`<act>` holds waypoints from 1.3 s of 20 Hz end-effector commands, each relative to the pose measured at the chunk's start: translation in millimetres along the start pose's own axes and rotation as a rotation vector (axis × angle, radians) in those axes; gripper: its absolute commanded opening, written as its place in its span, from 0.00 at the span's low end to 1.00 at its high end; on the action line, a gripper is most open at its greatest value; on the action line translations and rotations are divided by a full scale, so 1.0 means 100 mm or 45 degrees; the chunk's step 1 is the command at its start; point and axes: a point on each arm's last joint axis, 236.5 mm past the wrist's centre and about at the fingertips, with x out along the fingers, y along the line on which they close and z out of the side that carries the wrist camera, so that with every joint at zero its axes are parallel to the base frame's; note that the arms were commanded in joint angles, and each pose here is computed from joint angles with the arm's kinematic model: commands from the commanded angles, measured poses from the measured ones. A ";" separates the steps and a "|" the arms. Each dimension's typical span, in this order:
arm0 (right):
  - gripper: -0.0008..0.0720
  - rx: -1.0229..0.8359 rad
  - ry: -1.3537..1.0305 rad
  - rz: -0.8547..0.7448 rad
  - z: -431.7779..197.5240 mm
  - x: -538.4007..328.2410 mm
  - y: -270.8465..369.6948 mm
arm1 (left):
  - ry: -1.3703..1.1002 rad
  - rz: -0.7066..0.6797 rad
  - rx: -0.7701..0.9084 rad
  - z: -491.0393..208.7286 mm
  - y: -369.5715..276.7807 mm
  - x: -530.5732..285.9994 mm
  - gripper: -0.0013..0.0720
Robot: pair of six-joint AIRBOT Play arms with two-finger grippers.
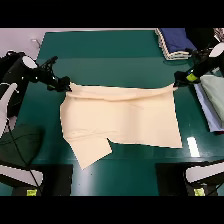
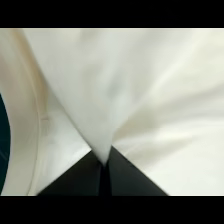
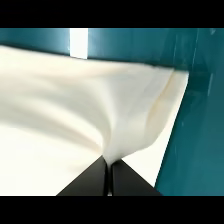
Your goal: Fold the shirts.
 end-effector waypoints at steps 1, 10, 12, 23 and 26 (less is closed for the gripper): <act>0.04 0.023 0.032 0.005 -0.24 0.28 0.02 | 0.084 -0.001 -0.041 -0.26 0.11 0.19 0.05; 0.57 0.096 -0.090 -0.021 -0.54 -0.48 -0.14 | 0.029 0.228 -0.018 -0.46 0.25 -0.50 0.67; 0.57 0.111 -0.146 -0.033 -0.67 -0.71 -0.17 | 0.073 0.308 -0.031 -0.90 0.36 -0.64 0.67; 0.57 0.133 -0.279 0.023 -0.95 -0.71 0.01 | 0.276 0.031 -0.255 -2.88 0.03 -0.10 0.67; 0.57 0.140 -0.257 0.031 -1.00 -0.66 0.01 | 0.164 -0.027 -0.203 -2.72 -0.19 0.05 0.67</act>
